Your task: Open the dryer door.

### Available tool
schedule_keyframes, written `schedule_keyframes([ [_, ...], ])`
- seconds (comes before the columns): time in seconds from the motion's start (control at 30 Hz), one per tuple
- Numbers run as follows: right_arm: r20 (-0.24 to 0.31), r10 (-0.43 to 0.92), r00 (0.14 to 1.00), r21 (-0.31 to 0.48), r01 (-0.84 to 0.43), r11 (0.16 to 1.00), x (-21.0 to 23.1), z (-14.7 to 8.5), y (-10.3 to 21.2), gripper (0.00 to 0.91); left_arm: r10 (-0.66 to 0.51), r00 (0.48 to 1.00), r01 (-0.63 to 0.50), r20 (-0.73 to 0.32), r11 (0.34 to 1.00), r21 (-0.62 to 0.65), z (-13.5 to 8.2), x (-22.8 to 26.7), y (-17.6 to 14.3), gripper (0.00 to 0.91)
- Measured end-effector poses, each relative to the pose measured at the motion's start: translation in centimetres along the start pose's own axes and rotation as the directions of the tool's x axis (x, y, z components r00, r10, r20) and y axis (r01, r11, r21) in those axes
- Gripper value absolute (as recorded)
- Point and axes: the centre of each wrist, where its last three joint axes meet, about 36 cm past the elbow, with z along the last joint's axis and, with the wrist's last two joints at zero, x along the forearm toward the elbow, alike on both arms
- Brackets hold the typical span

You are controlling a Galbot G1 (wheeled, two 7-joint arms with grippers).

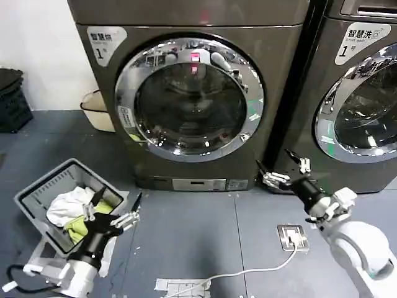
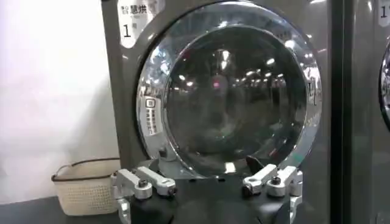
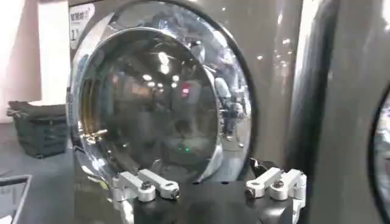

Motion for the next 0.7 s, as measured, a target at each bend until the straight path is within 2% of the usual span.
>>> schedule_keyframes([
  [0.4, 0.011, -0.119, 0.993, -0.027, 0.119, 0.993, -6.1, -1.3, 1.9, 0.907, -0.001, 1.0, 0.001, 0.003, 1.0, 0.0, 0.0, -0.1, 0.0, 0.907],
  [0.7, 0.019, -0.191, 0.981, -0.003, 0.191, 0.982, -10.3, -2.4, 3.6, 0.907, 0.001, 1.0, -0.001, 0.001, 1.0, -0.005, 0.1, -0.2, 0.1, 0.907],
])
